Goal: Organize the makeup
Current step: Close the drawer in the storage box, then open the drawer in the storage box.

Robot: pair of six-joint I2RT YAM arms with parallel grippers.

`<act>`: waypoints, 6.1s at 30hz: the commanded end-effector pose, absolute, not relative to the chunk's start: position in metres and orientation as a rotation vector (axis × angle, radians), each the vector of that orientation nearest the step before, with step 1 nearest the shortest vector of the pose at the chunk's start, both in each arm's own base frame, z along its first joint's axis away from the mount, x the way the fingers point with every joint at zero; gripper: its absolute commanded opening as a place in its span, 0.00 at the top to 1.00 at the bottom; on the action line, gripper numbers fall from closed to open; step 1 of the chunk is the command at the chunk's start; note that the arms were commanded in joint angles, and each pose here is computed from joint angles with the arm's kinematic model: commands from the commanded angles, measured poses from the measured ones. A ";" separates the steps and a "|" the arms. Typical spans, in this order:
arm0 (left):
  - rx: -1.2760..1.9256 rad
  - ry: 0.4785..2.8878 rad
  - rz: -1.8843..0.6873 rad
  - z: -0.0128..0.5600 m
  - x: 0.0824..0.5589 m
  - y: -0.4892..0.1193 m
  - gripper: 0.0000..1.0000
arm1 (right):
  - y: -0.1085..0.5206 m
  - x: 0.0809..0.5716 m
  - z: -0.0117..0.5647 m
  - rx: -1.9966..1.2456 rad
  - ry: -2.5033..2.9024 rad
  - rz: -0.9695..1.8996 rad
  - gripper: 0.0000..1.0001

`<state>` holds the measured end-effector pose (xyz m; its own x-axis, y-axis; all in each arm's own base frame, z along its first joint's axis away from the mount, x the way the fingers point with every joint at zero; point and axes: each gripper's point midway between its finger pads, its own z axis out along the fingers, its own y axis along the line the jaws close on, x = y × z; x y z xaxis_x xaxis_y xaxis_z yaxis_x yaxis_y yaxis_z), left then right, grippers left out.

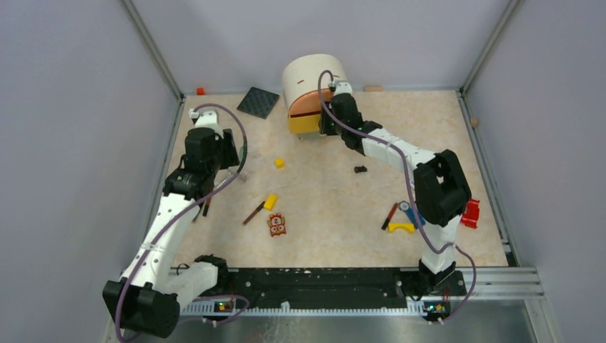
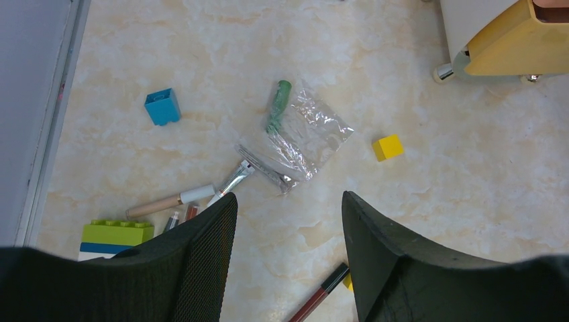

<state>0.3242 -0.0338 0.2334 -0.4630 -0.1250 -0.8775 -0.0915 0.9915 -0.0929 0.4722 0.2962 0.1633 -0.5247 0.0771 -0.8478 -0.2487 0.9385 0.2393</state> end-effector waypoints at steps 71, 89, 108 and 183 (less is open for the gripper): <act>-0.144 1.988 -0.064 0.250 0.328 -0.032 0.35 | 0.304 0.528 0.111 -0.071 1.840 0.428 0.48; -0.143 1.983 -0.069 0.251 0.328 -0.033 0.35 | 0.309 0.534 0.106 -0.094 1.862 0.428 0.62; -0.144 1.980 -0.069 0.252 0.328 -0.032 0.35 | 0.312 0.543 0.101 -0.093 1.889 0.425 0.61; -0.140 1.984 -0.075 0.251 0.329 -0.033 0.35 | 0.271 0.402 0.098 -0.177 1.971 0.439 0.92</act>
